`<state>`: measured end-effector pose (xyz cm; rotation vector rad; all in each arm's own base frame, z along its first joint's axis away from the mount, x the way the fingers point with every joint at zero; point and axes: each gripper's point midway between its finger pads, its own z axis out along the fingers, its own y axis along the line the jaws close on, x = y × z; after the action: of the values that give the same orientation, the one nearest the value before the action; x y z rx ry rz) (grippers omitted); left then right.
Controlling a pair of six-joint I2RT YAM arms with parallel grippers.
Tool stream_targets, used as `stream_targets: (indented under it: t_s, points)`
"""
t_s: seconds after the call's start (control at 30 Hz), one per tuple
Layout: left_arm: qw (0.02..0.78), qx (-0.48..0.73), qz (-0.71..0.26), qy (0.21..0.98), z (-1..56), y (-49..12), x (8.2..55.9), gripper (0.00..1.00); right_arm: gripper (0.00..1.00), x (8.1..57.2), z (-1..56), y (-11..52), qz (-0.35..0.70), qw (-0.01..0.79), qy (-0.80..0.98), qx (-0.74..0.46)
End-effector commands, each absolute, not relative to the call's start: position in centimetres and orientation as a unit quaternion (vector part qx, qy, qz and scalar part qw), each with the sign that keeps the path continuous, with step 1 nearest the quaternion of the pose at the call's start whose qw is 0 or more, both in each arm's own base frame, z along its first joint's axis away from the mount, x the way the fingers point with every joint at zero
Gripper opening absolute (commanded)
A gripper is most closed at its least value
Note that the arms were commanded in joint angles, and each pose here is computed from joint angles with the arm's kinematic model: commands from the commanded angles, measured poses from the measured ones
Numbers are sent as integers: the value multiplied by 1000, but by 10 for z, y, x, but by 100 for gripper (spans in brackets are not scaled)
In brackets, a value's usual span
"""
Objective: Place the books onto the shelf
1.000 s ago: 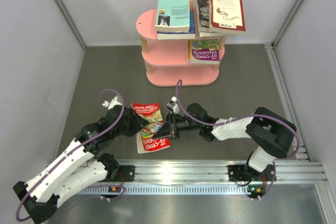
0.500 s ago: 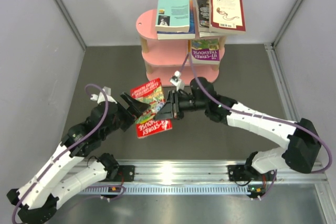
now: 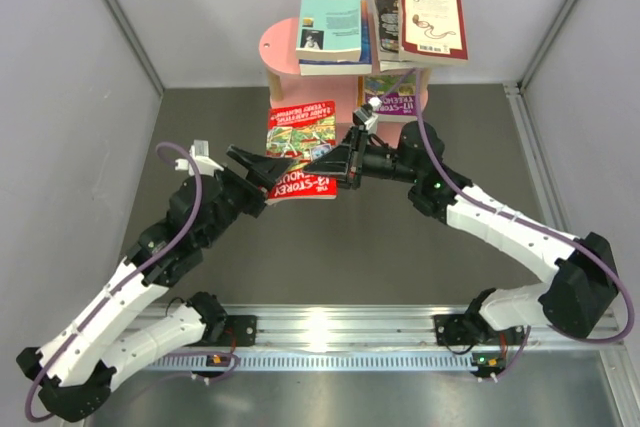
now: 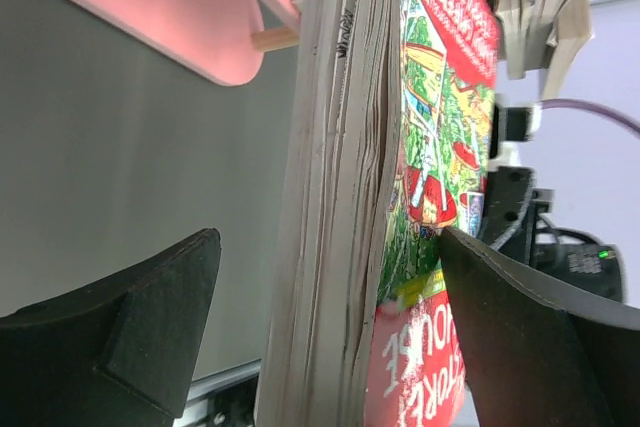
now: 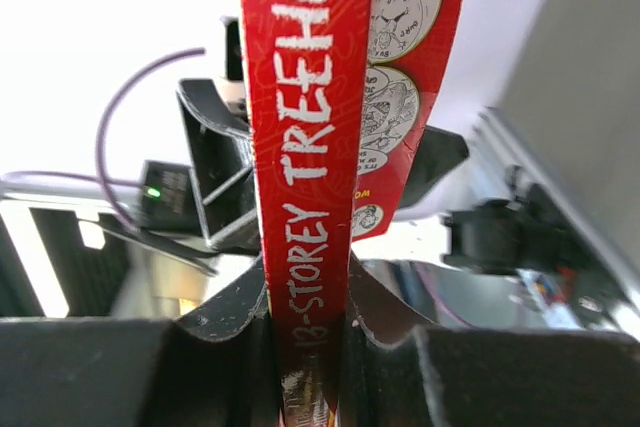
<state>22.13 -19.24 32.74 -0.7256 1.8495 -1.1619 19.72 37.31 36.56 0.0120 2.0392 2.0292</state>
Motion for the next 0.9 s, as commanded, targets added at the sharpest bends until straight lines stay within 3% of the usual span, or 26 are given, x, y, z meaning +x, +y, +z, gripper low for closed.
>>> stream_targets:
  t_s: [0.0, 0.17, 0.3, 0.4, 0.43, 0.6, 0.8, 0.87]
  points:
    - [379, -268, -466, 753, 315, -210, 220, 95, 0, 169, 496, 330, 842, 176, 509, -27]
    - [372, -276, -487, 740, 316, -214, 220, 94, 0, 169, 518, 322, 859, 176, 481, -21]
    - [378, -290, -497, 725, 326, -208, 219, 78, 0, 167, 522, 319, 860, 178, 477, -22]
    - [388, -295, -486, 726, 332, -200, 218, 45, 0, 166, 519, 319, 851, 187, 491, -26]
    - [393, -296, -485, 724, 338, -198, 218, 28, 0, 166, 516, 319, 846, 191, 498, -27]
    - [384, -289, -454, 751, 333, -195, 214, 1, 0, 167, 514, 318, 839, 201, 505, -25]
    - [399, -244, -400, 788, 359, -194, 218, 0, 0, 173, 518, 313, 816, 232, 528, -25]
    - [426, -211, -397, 785, 385, -199, 225, 0, 15, 172, 525, 309, 810, 247, 530, -34]
